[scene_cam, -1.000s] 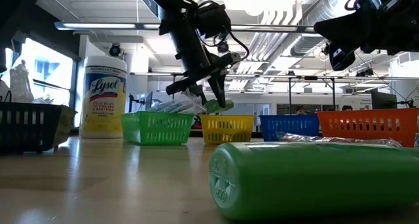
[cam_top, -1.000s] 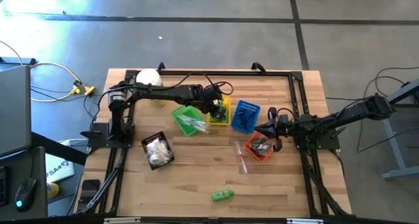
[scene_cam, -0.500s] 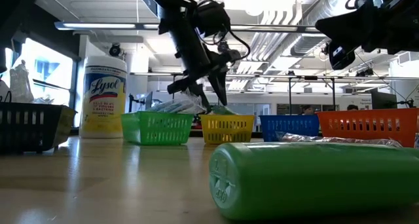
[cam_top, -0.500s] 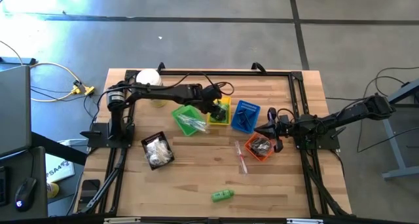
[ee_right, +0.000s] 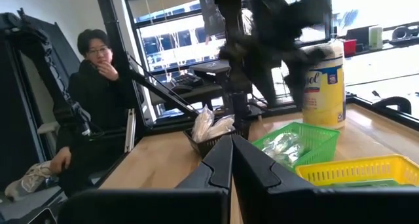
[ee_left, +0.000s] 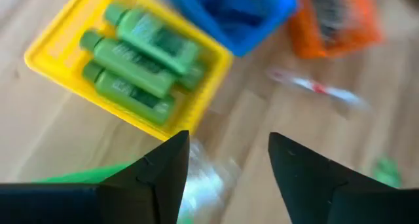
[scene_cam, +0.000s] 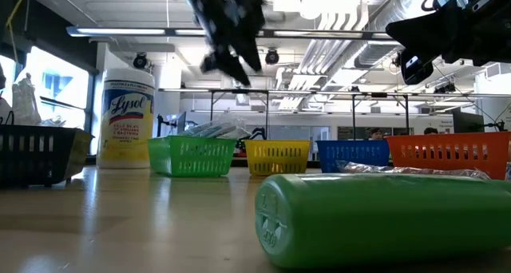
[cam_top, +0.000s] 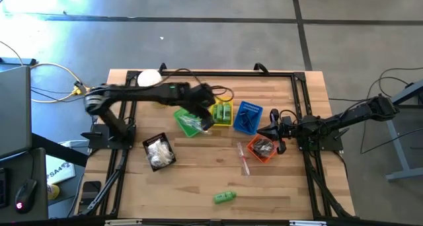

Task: Pick & Place Travel size toiletries
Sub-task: Put the orange toothbrush into the green bin

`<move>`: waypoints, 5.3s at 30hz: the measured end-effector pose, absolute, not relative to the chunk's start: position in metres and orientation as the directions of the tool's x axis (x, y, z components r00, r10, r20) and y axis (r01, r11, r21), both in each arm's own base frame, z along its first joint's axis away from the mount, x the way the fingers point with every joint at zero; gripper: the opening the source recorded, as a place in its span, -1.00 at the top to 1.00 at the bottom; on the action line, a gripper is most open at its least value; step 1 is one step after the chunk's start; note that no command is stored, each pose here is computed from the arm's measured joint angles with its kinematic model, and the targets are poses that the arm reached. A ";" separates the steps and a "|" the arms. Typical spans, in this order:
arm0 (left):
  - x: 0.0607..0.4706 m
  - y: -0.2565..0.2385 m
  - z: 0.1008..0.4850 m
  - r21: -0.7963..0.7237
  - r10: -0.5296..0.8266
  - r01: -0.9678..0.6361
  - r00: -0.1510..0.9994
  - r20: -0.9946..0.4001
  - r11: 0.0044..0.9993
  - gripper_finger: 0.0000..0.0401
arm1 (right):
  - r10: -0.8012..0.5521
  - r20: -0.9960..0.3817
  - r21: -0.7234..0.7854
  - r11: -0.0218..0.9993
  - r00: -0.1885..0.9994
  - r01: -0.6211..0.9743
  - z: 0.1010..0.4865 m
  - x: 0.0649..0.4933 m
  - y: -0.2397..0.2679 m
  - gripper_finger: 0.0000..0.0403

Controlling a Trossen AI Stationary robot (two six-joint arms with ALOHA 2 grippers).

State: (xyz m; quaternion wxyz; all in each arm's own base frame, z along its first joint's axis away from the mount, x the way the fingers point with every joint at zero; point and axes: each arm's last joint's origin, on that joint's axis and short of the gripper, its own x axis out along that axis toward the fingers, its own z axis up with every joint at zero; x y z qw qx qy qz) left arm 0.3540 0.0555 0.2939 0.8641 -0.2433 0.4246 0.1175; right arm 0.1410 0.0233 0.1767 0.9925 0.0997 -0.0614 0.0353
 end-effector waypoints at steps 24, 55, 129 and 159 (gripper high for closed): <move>0.145 -0.038 0.306 0.100 -0.091 0.116 0.969 -0.229 0.988 1.00 | 0.006 0.128 0.178 0.984 0.992 -0.029 0.177 0.141 0.022 0.98; 0.121 -0.030 0.170 0.105 -0.086 0.104 0.982 -0.167 0.989 1.00 | 0.009 -0.052 0.147 0.989 0.999 -0.001 0.188 0.153 0.029 0.99; 0.121 -0.029 0.173 0.034 -0.027 0.032 0.989 -0.144 0.999 1.00 | -0.158 -0.983 -0.062 0.757 0.089 0.650 0.159 0.323 0.157 0.49; 0.121 -0.029 0.172 0.037 -0.028 0.034 0.988 -0.149 0.999 1.00 | -0.046 -0.954 0.092 0.896 0.297 0.435 0.170 0.348 0.180 0.12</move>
